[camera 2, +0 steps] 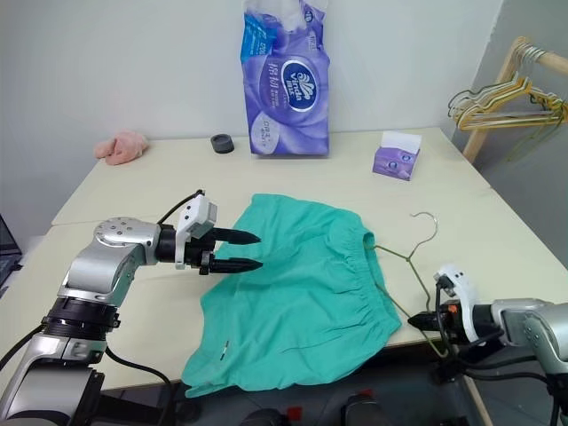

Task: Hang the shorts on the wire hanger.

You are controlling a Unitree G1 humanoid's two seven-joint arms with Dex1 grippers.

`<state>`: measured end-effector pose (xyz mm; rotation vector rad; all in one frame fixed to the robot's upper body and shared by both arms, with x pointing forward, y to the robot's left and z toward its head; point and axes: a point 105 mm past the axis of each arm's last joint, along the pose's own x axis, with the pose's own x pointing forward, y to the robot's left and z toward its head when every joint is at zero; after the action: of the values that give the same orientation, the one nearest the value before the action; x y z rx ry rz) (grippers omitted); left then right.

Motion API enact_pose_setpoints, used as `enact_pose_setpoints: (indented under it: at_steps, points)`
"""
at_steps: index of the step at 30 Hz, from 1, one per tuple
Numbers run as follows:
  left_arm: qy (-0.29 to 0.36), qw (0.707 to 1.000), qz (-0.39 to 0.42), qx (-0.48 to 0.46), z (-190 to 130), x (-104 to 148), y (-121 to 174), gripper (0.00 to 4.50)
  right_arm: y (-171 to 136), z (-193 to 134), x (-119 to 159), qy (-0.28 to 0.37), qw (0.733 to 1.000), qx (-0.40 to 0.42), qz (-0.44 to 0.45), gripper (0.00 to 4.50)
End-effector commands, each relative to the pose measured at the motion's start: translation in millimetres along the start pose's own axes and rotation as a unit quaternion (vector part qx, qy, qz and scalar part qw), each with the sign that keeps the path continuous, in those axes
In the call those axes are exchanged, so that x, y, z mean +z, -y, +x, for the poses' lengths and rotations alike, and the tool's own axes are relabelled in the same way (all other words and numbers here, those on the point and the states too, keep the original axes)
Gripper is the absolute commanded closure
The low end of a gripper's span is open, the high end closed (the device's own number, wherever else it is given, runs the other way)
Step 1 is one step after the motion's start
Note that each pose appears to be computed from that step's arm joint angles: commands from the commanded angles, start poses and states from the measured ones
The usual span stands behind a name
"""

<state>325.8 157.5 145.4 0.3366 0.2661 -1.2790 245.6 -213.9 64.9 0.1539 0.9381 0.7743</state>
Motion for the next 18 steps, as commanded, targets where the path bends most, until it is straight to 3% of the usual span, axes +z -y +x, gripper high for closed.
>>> enact_pose_setpoints:
  at_steps: [1, 10, 15, 18]
  points:
    - [0.013, 1.000, 0.025, 0.013, -4.8, 13.8, -5.7, 1.37, -7.6, 0.5, 11.9, 0.015, 0.999, 0.032, -0.004, 4.50]
    - [0.025, 0.999, 0.024, 0.032, -4.6, 17.7, -10.5, 1.37, 1.8, 13.0, 51.6, 0.093, 0.995, 0.013, 0.019, 4.50]
    - [0.042, 0.997, 0.011, 0.062, -7.0, 24.9, -22.5, 1.37, -12.3, 1.3, 69.4, 0.107, 0.993, 0.015, -0.041, 4.50]
    - [0.069, 0.990, 0.000, 0.124, -10.1, 37.5, -45.6, 0.83, -23.2, -4.8, 75.2, 0.107, 0.991, 0.011, -0.085, 4.50]
